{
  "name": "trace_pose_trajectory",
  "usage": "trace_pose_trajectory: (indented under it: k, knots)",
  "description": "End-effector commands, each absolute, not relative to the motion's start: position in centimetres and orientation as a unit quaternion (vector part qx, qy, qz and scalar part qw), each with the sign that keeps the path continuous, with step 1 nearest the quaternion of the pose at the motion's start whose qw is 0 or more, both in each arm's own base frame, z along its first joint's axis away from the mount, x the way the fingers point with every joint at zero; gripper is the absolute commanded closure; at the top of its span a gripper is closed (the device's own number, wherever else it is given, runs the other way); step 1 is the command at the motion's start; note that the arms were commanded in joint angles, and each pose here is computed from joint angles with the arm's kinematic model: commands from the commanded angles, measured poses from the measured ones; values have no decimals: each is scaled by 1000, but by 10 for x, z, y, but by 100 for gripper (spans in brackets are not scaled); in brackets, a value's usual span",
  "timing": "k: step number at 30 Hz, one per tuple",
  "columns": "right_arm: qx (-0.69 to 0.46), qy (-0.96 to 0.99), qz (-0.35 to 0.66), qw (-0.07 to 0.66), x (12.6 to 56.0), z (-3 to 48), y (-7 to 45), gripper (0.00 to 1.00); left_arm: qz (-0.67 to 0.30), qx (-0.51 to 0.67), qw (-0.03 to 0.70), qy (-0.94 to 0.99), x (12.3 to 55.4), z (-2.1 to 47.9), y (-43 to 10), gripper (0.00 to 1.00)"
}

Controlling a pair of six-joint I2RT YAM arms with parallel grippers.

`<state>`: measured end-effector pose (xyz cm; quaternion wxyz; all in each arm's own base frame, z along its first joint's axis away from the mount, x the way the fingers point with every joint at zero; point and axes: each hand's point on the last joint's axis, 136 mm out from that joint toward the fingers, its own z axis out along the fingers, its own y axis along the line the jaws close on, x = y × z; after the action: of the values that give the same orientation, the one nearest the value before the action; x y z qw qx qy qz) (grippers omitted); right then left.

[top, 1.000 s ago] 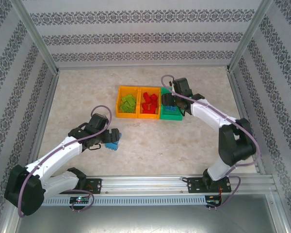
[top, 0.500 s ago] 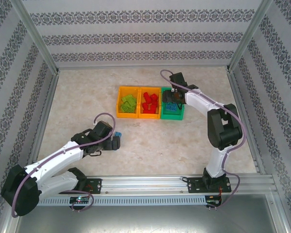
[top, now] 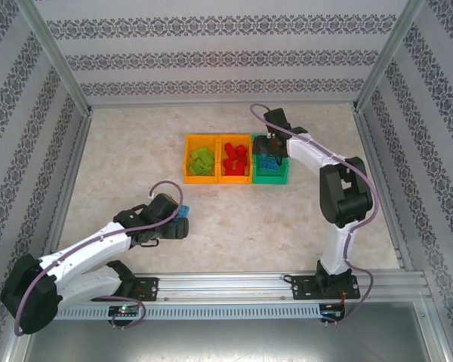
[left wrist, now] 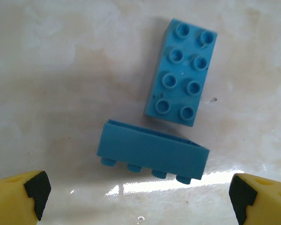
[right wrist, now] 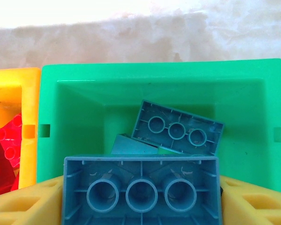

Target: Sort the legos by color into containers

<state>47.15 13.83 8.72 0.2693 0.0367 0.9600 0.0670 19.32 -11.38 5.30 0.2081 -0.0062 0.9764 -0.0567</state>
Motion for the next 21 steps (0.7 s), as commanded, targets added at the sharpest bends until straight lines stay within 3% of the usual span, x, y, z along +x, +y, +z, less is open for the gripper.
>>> trace_pose_trajectory:
  k: [1,21]
  knots:
    - [53,970,50,231,462,62,128,29,-53,0,205,977,190,50,-116,0]
    - [47,965,82,245,458,78,139,12,-38,5,198,979,193,46,-120,0]
